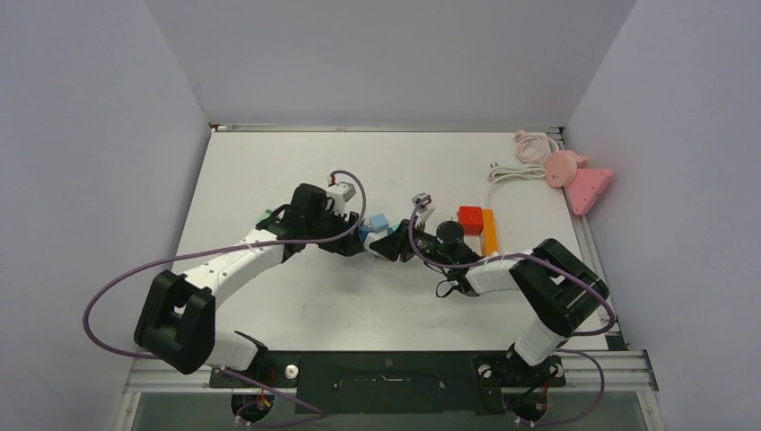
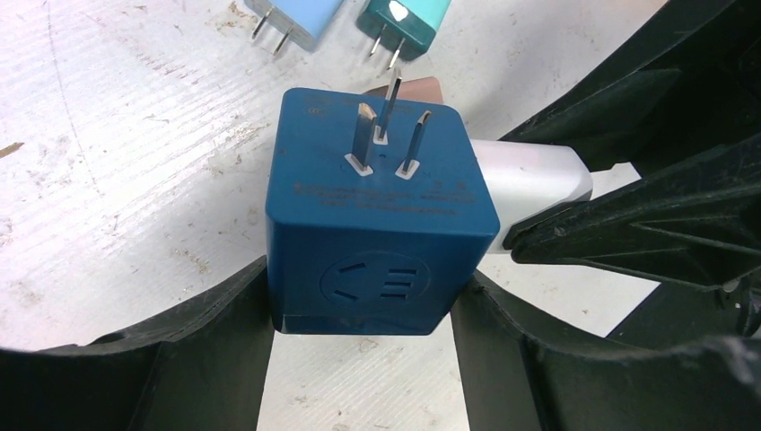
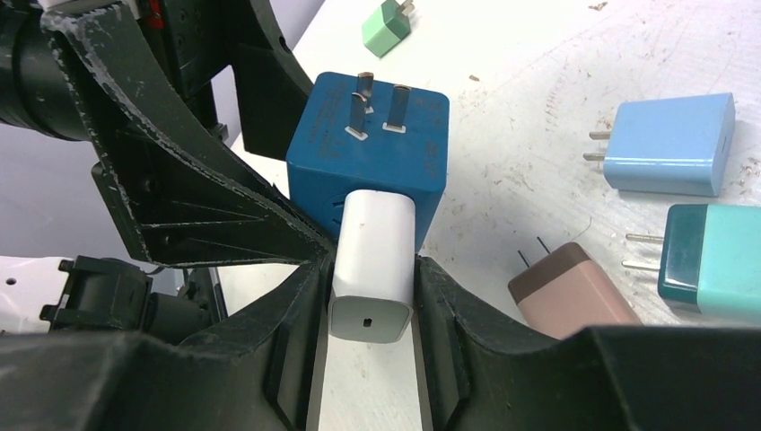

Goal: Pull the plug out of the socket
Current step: Remove the plug from the socket.

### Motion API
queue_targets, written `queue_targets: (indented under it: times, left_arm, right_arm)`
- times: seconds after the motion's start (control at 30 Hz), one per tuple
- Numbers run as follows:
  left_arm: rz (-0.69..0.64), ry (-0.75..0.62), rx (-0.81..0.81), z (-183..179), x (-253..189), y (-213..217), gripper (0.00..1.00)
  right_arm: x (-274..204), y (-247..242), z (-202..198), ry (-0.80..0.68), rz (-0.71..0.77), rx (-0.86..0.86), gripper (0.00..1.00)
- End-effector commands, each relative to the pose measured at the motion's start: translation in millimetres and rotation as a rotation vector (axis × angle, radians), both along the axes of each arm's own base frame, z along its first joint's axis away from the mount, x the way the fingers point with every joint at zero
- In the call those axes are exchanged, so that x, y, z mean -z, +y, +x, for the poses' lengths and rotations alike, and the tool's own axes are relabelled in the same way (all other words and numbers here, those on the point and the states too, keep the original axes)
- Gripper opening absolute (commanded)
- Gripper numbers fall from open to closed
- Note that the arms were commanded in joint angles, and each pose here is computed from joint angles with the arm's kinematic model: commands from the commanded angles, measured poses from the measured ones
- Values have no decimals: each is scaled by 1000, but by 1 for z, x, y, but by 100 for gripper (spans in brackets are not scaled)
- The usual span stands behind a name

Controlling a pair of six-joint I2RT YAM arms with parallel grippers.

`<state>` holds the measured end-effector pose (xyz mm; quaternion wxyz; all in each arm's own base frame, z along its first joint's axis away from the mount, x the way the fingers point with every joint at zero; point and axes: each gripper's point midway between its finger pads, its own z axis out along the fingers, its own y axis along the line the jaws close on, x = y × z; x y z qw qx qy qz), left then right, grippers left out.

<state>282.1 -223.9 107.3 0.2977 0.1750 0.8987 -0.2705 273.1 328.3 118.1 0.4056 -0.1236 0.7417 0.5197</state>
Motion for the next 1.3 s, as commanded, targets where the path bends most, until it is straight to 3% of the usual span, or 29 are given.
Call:
queue_targets:
  times: [0.0,0.23,0.53,0.9,1.27]
  left_arm:
    - [71,-137,-93,27,-27,13,0]
    - [201,-171,-102,25,-19,19,0]
    - [218,-173,-90,24,-18,17,0]
    - [-65,-175,42,14,-50,-11,0]
    - [-117,-177,73,9,-57,-15,0]
  right_arm:
    - [-3,2,2,-39,-29,12,5]
    - [-7,9,-4,-66,-42,-4,5]
    - [-9,11,-6,-69,-41,-4,5]
    - [-5,0,3,-57,-42,18,5]
    - [-1,-6,9,-42,-44,30,5]
